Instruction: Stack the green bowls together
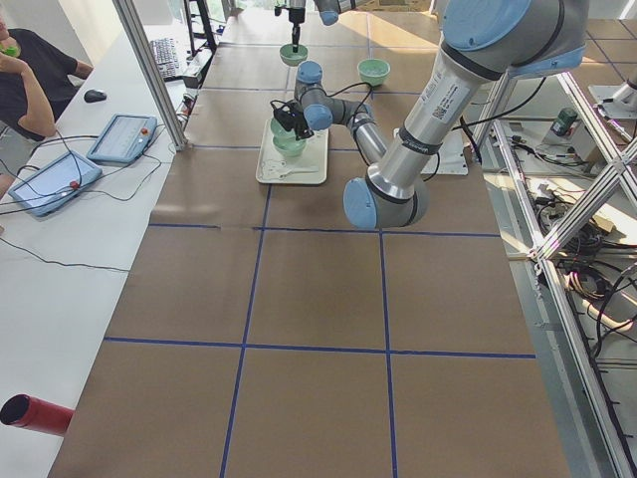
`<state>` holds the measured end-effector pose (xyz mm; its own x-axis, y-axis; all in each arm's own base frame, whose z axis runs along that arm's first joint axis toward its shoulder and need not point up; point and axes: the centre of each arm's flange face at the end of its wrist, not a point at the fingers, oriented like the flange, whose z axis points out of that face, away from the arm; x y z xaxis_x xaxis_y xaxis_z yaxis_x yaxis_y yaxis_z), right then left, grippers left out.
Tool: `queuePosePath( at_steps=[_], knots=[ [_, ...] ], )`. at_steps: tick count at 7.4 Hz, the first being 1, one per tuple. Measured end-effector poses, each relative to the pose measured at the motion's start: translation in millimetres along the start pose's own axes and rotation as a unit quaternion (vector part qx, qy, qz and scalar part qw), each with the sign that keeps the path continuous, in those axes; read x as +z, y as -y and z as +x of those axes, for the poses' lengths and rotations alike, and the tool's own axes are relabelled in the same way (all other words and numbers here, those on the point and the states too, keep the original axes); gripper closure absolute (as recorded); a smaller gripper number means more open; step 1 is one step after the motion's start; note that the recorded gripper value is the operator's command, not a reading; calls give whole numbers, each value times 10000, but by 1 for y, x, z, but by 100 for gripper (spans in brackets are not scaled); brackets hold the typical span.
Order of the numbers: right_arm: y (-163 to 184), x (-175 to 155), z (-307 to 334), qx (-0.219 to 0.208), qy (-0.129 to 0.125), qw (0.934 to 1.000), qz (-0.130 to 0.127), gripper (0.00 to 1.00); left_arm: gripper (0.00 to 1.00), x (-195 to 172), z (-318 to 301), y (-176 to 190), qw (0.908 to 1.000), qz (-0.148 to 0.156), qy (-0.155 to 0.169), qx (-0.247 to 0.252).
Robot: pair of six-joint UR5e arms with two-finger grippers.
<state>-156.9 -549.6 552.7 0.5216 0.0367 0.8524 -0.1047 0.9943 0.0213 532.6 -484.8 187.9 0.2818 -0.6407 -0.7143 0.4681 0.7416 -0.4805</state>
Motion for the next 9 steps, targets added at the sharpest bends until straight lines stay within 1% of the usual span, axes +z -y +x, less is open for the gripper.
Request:
queuePosePath(
  at_steps=[2, 4, 5, 6, 7, 8, 9],
  knots=[
    [3, -4, -7, 40, -11, 10000, -21, 100, 0, 0, -3, 3, 10000, 68, -7, -5],
    [5, -11, -20, 9, 12, 10000, -1, 100, 0, -8, -6, 8, 9999, 126, -50, 36],
    [9, -18, -40, -42, 44, 10000, 17, 100, 0, -19, -10, 14, 9996, 183, -22, 203],
    [13, -27, -77, -35, 90, 10000, -3, 100, 0, -37, -10, 26, 9983, 301, 68, 501],
    [13, -30, -132, 75, 189, 9998, -67, 100, 0, -61, -10, 45, 9954, 442, 148, 832],
    [9, -22, -195, 241, 305, 9991, -144, 100, 0, -88, -15, 70, 9912, 530, 233, 1188],
    [0, -7, -253, 377, 367, 9985, -172, 100, 0, -111, -24, 102, 9858, 572, 364, 1537]
  ],
)
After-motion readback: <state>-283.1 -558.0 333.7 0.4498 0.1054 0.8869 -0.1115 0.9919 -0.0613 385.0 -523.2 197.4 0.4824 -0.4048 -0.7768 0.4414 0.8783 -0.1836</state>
